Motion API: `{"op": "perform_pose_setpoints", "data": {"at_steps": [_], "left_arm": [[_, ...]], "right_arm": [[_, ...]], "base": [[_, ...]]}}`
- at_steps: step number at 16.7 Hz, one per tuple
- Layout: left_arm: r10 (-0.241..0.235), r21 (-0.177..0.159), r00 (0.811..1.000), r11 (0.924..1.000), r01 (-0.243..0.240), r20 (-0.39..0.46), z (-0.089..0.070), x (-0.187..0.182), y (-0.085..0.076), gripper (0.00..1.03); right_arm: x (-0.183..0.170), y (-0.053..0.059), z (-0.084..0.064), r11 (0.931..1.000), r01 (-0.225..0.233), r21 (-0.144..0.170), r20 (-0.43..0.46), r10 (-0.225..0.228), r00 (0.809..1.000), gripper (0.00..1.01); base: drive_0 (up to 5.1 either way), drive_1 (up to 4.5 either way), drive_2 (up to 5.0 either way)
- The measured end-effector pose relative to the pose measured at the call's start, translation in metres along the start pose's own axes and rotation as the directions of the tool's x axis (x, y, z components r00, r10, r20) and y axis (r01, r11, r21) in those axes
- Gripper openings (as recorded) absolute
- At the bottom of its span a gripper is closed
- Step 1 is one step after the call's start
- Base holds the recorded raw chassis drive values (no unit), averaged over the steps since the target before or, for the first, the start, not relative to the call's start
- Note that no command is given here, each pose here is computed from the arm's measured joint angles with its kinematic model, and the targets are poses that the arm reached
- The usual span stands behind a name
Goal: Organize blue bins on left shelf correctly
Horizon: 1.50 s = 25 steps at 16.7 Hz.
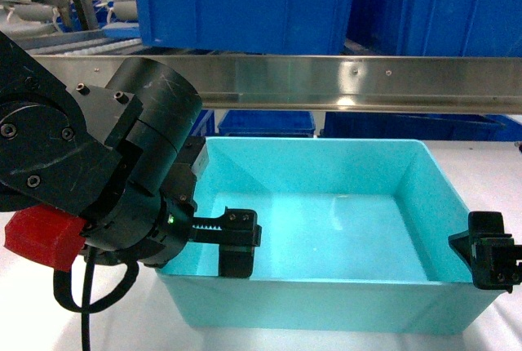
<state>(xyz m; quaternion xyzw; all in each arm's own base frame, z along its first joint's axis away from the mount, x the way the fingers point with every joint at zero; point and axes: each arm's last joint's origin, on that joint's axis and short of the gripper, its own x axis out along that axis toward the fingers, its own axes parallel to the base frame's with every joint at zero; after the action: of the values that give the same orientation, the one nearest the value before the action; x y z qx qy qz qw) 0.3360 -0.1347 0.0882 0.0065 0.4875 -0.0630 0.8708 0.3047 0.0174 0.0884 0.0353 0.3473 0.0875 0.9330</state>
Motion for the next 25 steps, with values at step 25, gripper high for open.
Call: {"op": "perform_pose_setpoints", "data": {"at_steps": [25], "left_arm": [[0.0,0.0,1.0,1.0,0.0,0.0,0.0,0.0,0.0,0.96]], "right_arm": [[0.011,0.007,0.002,0.9998,-0.01,-0.017,-0.007,0.009,1.0,0.91]], "base": [[0.0,0.0,0.0]]}}
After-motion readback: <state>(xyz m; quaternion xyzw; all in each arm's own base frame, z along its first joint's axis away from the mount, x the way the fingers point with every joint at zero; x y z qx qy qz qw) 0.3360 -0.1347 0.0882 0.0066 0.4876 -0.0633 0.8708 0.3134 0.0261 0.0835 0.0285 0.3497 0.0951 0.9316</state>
